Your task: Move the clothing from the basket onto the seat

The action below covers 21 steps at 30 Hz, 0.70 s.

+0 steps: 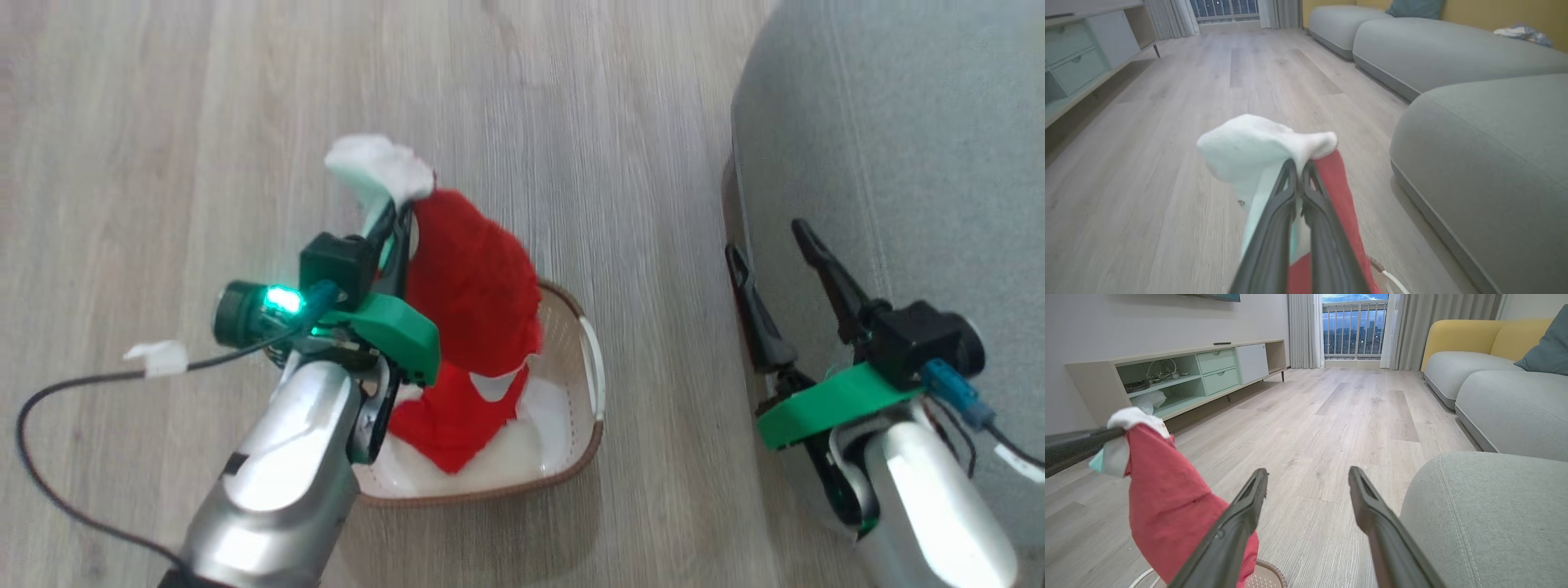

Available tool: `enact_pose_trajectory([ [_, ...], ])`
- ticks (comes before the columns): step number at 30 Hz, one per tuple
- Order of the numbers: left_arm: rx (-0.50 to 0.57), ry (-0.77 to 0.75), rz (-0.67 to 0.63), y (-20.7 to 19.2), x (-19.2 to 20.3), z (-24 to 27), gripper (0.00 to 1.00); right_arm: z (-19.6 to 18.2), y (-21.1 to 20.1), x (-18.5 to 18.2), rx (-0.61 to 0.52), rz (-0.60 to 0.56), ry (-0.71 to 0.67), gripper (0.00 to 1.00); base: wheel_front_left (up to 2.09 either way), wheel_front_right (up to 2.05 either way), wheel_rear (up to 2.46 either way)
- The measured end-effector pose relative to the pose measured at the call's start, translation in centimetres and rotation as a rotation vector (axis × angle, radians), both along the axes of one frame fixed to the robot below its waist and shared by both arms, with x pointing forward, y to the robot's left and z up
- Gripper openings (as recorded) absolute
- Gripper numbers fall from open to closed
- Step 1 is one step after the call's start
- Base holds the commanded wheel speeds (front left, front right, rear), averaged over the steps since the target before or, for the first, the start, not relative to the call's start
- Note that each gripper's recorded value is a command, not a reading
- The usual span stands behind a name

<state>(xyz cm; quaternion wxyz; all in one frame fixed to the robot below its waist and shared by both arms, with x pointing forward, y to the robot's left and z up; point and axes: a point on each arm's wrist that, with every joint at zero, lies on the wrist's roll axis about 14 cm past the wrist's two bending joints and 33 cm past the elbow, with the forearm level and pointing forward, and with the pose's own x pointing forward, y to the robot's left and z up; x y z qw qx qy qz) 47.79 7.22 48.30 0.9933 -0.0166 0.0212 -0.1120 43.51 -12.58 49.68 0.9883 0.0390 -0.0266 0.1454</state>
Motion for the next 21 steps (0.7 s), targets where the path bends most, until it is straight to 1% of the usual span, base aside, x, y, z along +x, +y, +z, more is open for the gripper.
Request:
enact_pose_trajectory([
  [9, -0.072, -0.322, 0.027, 1.7, -1.9, 10.8, 0.00, 2.2, 1.1, -1.6, 0.003, 0.030, -0.053, 1.00, 0.00, 0.00, 0.00],
  [13, -0.112, -0.443, 0.042, 2.6, -2.7, 14.8, 0.00, 2.5, 1.2, -2.3, 0.004, 0.034, -0.060, 1.00, 0.00, 0.00, 0.00],
  [18, -0.148, -0.553, 0.021, 2.8, -4.0, 18.3, 0.00, 2.7, 1.4, -3.0, 0.005, 0.040, -0.063, 1.00, 0.00, 0.00, 0.00],
  [21, -0.151, -0.586, 0.015, 2.8, -4.5, 19.3, 0.00, 3.0, 1.4, -3.1, 0.005, 0.043, -0.073, 1.00, 0.00, 0.00, 0.00],
])
